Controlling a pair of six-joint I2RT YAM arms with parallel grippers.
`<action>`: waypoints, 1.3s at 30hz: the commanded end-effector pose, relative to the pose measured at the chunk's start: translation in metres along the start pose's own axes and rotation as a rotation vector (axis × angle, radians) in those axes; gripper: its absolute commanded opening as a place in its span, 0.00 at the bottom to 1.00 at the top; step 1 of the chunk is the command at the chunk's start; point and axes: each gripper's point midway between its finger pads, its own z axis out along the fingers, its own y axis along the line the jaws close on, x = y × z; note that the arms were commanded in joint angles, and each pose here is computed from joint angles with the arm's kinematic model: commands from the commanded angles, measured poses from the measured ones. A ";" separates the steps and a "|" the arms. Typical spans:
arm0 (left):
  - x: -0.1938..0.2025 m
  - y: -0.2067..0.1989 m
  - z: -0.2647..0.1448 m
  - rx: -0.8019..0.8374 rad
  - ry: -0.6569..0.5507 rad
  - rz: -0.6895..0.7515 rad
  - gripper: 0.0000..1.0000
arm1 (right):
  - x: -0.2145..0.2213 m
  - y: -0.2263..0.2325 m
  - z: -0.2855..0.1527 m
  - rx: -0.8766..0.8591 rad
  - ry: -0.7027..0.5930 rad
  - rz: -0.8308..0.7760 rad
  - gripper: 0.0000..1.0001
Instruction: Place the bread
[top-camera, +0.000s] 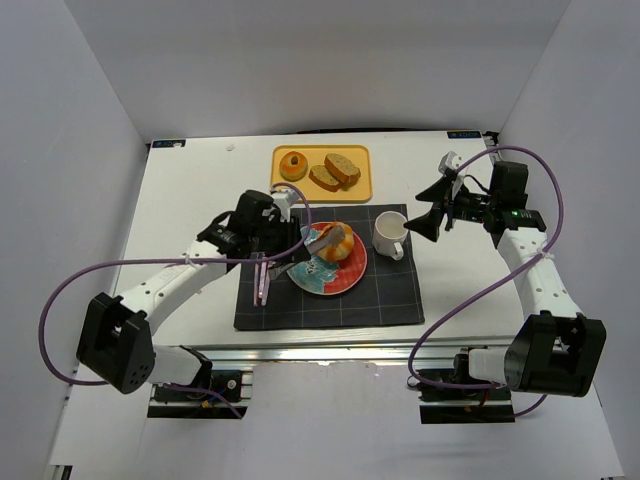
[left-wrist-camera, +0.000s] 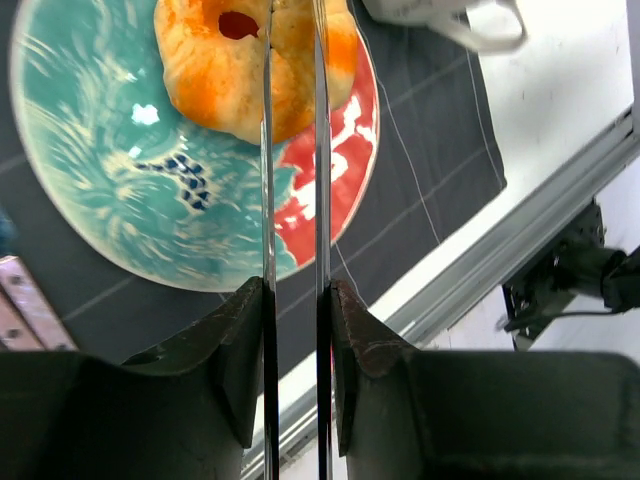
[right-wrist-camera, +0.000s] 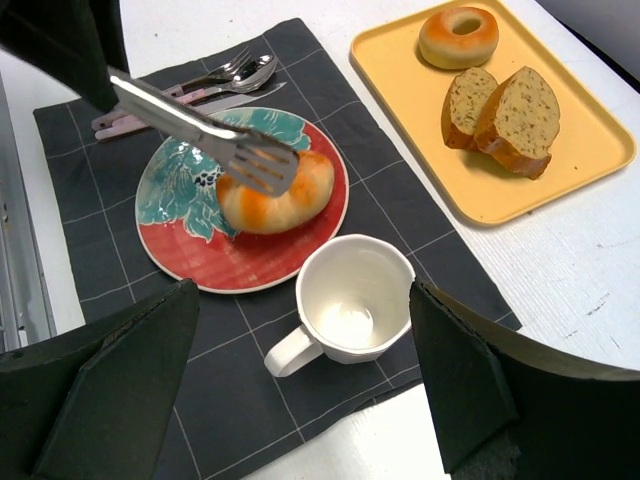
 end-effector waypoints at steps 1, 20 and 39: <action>-0.005 -0.018 -0.006 0.044 -0.045 0.033 0.23 | -0.013 -0.003 -0.003 -0.003 -0.011 -0.029 0.89; -0.028 -0.025 -0.024 -0.018 -0.107 0.076 0.57 | -0.011 0.000 -0.005 -0.001 0.001 -0.022 0.89; -0.185 0.131 0.016 -0.410 -0.324 -0.151 0.45 | -0.010 0.001 -0.003 -0.015 -0.010 -0.035 0.89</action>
